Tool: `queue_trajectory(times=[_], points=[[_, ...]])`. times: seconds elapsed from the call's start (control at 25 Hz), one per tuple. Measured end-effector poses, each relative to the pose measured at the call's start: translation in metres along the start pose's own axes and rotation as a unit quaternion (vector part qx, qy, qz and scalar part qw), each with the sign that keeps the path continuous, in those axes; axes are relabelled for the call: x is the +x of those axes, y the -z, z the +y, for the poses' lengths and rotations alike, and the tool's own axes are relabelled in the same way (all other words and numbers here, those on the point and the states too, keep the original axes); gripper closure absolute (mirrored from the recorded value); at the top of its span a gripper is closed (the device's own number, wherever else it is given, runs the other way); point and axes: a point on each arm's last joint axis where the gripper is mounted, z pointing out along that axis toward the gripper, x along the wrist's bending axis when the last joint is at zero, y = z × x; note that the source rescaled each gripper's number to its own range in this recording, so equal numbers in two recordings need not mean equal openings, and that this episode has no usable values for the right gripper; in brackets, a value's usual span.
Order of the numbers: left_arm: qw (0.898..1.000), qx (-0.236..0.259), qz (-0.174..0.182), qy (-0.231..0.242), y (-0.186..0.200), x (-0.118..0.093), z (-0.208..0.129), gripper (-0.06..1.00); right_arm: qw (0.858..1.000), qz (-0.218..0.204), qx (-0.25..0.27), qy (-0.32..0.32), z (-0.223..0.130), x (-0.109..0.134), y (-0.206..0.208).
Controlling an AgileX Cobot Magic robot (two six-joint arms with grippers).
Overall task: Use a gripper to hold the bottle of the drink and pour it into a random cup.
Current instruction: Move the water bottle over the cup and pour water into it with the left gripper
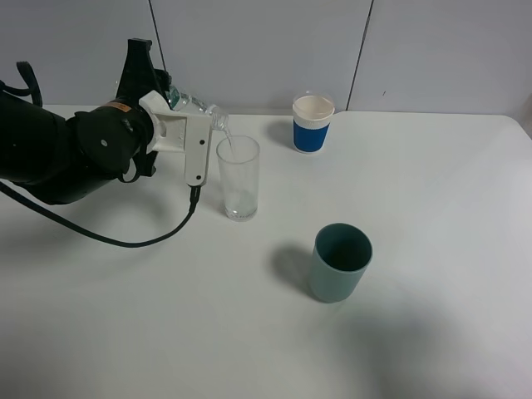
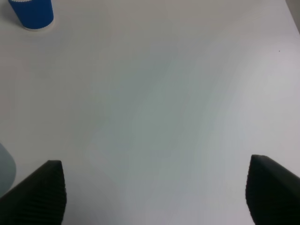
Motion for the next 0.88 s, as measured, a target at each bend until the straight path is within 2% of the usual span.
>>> queue_trajectory(times=[0.24,0.88], points=[[1.000,0.003,0.004,-0.015,0.0000,0.0007,-0.0005,0.90,1.000,0.000,0.000,0.000,0.0000,0.0000,0.0000],[1.000,0.003,0.004,-0.021,0.0000,0.0007,-0.0005,0.90,1.000,0.000,0.000,0.000,0.0000,0.0000,0.0000]])
